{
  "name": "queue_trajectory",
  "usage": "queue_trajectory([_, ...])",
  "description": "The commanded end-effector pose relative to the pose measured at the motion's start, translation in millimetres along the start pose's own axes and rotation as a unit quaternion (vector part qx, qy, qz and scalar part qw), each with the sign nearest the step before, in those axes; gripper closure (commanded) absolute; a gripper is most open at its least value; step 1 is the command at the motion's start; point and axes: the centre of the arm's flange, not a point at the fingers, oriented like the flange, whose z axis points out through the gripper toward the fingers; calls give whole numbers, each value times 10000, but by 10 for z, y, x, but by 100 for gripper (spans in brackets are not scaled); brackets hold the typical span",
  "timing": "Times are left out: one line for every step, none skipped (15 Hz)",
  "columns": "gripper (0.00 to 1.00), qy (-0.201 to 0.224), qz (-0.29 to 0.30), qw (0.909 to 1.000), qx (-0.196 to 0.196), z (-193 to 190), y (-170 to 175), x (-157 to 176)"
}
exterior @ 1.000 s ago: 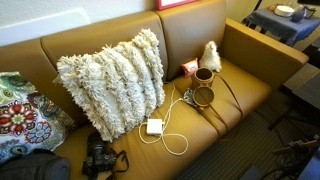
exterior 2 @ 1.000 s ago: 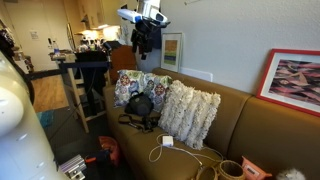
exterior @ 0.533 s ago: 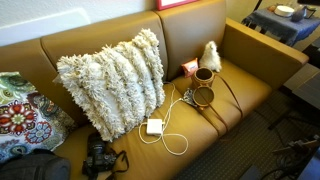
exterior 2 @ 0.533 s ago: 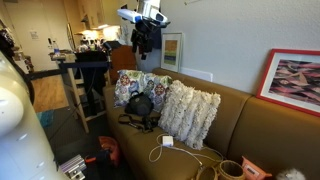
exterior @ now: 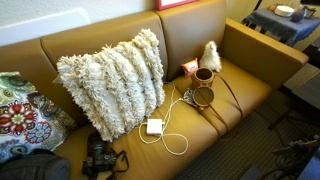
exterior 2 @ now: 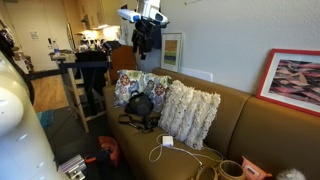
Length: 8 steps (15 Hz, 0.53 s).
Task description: Move the bag to the right
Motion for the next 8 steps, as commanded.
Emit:
queue_trajectory([0,12,429,9991,-51,-1,-4,-14])
queue_trajectory([0,-11,581,9983,-30,-1,-9,-19])
queue_trajectory([0,-3,687,9976,-31,1,-12,-20])
queue_trajectory([0,27,783,9969,-67,1,-9,-18])
queue_trajectory([0,30,875,9961,-88,0,-10,-19])
queue_trajectory([0,26,968,9952,-104,0,-13,-22])
queue_trajectory([0,43,1042,9945,-108,2,-16,-23])
queue_trajectory([0,51,1097,9939,-106,2,-19,-22])
